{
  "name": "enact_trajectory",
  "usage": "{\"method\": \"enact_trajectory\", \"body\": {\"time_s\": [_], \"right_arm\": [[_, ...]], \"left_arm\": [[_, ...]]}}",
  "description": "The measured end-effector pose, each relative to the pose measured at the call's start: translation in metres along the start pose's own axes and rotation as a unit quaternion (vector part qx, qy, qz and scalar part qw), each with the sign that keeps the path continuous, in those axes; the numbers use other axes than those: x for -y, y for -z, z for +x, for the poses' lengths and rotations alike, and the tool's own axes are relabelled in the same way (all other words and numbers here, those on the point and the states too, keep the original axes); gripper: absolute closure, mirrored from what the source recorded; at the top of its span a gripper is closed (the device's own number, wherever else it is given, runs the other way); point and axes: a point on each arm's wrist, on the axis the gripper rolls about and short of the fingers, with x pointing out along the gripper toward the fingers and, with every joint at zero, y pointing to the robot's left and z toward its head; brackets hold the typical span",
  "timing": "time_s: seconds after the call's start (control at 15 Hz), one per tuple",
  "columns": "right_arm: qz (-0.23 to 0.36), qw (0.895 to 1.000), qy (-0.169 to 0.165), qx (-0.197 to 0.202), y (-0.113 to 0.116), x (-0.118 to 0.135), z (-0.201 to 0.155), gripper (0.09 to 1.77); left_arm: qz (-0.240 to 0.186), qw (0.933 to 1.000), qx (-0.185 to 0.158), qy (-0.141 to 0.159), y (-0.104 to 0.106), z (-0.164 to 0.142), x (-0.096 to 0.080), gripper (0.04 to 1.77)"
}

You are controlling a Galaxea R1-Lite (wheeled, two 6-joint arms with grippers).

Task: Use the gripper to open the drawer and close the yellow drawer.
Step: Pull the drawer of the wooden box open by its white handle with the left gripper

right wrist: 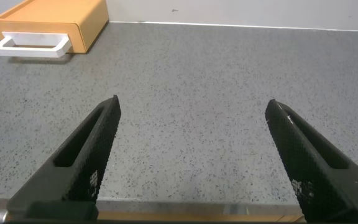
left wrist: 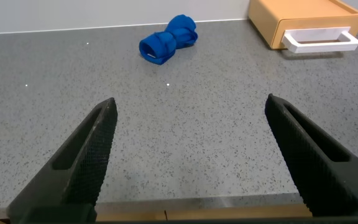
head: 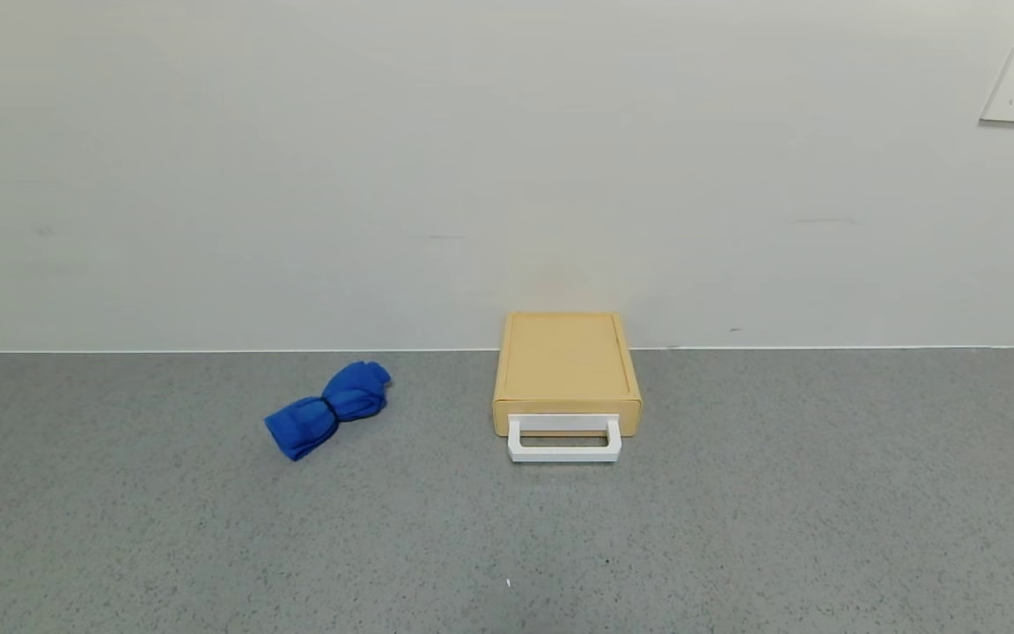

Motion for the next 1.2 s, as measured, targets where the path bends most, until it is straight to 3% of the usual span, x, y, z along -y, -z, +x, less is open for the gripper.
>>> {"method": "enact_trajectory", "body": {"time_s": [0.27,0.4,0.87,1.2], "right_arm": [[0.000,1.000,0.000,0.000,0.000,0.000,0.000,0.15],[0.000,1.000,0.000,0.000,0.000,0.000,0.000,0.15],[0.000,1.000,0.000,0.000,0.000,0.000,0.000,0.15],[0.000,1.000,0.000,0.000,0.000,0.000,0.000,0.15]], "left_arm": [[0.006,1.0000,0.001,0.004,-0.002,-0.001,0.000,0.09],[0.006,0.9999,0.014,0.007,-0.013,-0.005,0.000,0.09],[0.010,0.9990,0.043,0.011,-0.089,-0.009,0.000,0.09],[0.027,0.9993,0.013,0.020,-0.146,0.020,0.000,0.09]]}}
